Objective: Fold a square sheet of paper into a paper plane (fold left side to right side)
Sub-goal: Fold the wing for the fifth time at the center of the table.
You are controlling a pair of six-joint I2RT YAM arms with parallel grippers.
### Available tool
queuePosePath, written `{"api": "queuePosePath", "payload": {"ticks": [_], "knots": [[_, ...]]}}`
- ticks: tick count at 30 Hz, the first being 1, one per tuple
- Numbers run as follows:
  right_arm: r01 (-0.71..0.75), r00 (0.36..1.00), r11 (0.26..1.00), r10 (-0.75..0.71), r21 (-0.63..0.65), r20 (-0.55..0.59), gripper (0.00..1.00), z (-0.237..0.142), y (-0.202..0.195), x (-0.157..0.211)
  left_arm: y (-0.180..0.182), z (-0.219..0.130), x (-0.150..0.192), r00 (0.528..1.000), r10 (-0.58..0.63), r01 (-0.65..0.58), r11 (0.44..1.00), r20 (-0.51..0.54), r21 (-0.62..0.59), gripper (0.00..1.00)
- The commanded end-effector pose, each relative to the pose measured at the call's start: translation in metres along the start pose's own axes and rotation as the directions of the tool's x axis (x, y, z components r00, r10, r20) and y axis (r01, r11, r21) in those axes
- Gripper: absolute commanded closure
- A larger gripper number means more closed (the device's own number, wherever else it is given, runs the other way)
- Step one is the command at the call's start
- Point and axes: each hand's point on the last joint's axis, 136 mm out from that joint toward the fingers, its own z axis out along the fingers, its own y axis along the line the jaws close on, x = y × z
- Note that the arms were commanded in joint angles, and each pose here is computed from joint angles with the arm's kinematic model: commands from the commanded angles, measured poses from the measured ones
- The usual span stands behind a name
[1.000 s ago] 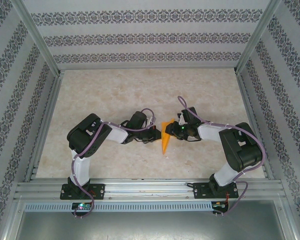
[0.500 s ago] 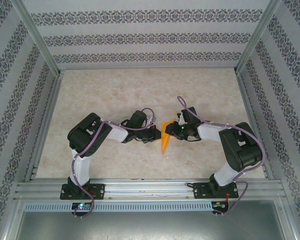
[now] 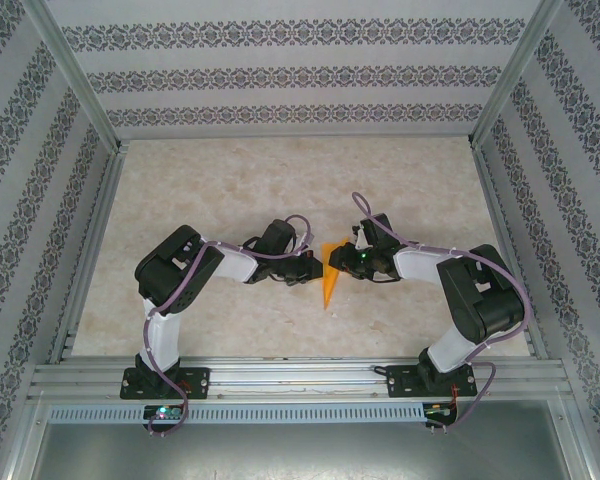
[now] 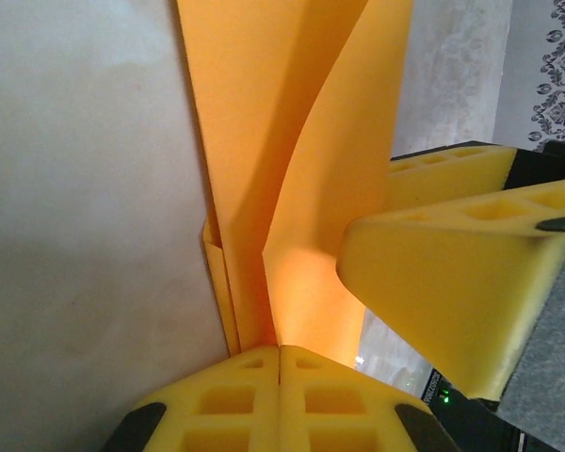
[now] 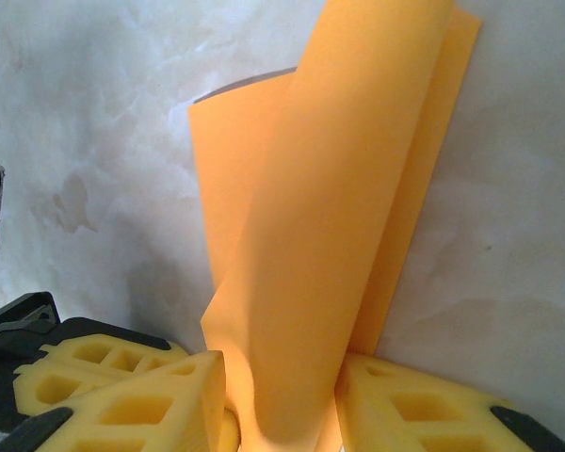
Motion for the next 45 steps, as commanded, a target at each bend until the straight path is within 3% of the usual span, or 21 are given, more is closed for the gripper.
{"api": "queuePosePath", "payload": {"ticks": [1, 17, 36, 38, 45], "knots": [[0.017, 1.0, 0.999, -0.017, 0.041, -0.001, 0.62, 0.001, -0.006, 0.005, 0.048, 0.005, 0.007, 1.0, -0.023, 0.025, 0.983, 0.015, -0.183, 1.0], [0.033, 0.999, 0.999, -0.033, 0.027, 0.022, 0.61, -0.008, 0.001, 0.001, 0.064, -0.006, 0.006, 0.999, -0.023, 0.034, 0.956, 0.044, -0.291, 1.0], [0.031, 0.998, 0.999, -0.033, 0.039, 0.056, 0.61, -0.03, -0.003, -0.006, 0.067, -0.006, 0.003, 0.999, -0.019, 0.029, 0.95, 0.037, -0.312, 1.0], [0.036, 0.997, 0.999, -0.037, 0.019, 0.066, 0.62, -0.036, 0.0, -0.008, 0.067, -0.006, 0.003, 0.999, -0.017, 0.028, 0.949, 0.036, -0.315, 1.0], [0.068, 0.996, 0.997, -0.066, -0.034, 0.052, 0.86, -0.035, 0.017, -0.017, 0.07, -0.008, 0.001, 0.999, -0.024, 0.038, 0.946, 0.046, -0.323, 1.0]]}}
